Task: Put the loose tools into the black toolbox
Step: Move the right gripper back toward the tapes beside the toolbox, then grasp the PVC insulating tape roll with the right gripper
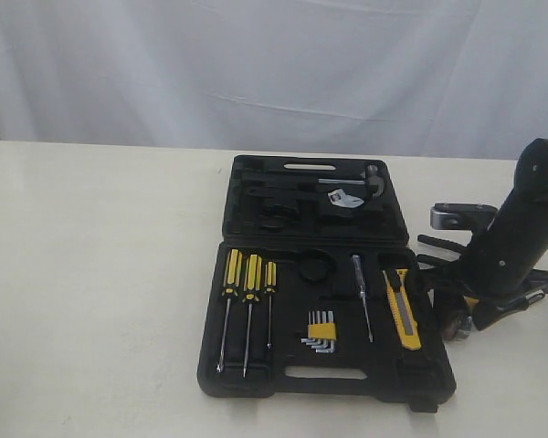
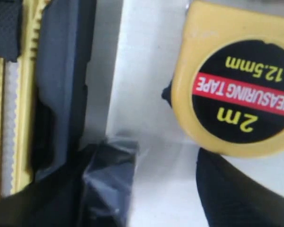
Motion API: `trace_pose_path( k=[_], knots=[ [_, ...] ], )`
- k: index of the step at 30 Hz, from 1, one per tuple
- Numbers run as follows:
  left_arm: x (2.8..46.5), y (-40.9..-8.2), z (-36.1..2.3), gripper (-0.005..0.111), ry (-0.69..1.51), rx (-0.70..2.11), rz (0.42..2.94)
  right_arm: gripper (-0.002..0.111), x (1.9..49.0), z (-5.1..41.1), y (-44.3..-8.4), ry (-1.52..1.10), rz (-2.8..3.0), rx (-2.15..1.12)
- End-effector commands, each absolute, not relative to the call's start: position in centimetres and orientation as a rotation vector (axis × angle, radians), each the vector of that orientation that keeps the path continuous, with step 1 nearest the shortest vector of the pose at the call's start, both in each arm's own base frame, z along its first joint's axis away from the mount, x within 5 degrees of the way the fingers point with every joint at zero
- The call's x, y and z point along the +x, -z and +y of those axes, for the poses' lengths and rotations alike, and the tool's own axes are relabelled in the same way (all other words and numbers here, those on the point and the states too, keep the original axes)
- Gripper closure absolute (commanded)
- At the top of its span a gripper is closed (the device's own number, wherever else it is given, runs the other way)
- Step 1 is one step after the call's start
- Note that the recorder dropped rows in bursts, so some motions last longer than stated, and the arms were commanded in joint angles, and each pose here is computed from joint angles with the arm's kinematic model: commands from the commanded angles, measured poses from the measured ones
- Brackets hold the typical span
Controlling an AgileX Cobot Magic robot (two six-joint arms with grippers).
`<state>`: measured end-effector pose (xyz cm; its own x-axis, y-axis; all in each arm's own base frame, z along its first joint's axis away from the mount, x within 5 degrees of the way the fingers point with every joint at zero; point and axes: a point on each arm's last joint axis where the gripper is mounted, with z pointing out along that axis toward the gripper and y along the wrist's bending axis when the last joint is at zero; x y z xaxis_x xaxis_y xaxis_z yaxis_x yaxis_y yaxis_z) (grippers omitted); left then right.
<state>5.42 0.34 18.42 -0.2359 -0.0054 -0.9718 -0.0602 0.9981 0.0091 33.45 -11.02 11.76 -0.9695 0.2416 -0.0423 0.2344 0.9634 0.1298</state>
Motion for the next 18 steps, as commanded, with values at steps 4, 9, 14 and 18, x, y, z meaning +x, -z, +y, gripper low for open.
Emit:
trace_pose_path(
  k=[4,9,14,18],
  knots=[
    [5.4,-18.4,0.3,0.107,-0.046,-0.045,1.803,0.054,33.4,-11.1,-11.5,-0.185,3.062,0.358],
    [5.4,-18.4,0.3,0.107,-0.046,-0.045,1.803,0.065,33.6,-11.2,-13.0,-0.18,3.055,0.359],
    [5.4,-18.4,0.3,0.107,-0.046,-0.045,1.803,0.064,33.3,-12.4,-16.6,0.044,3.023,0.36],
    [5.4,-18.4,0.3,0.107,-0.046,-0.045,1.803,0.064,32.5,-13.0,-17.7,0.171,3.035,0.408]
  ],
)
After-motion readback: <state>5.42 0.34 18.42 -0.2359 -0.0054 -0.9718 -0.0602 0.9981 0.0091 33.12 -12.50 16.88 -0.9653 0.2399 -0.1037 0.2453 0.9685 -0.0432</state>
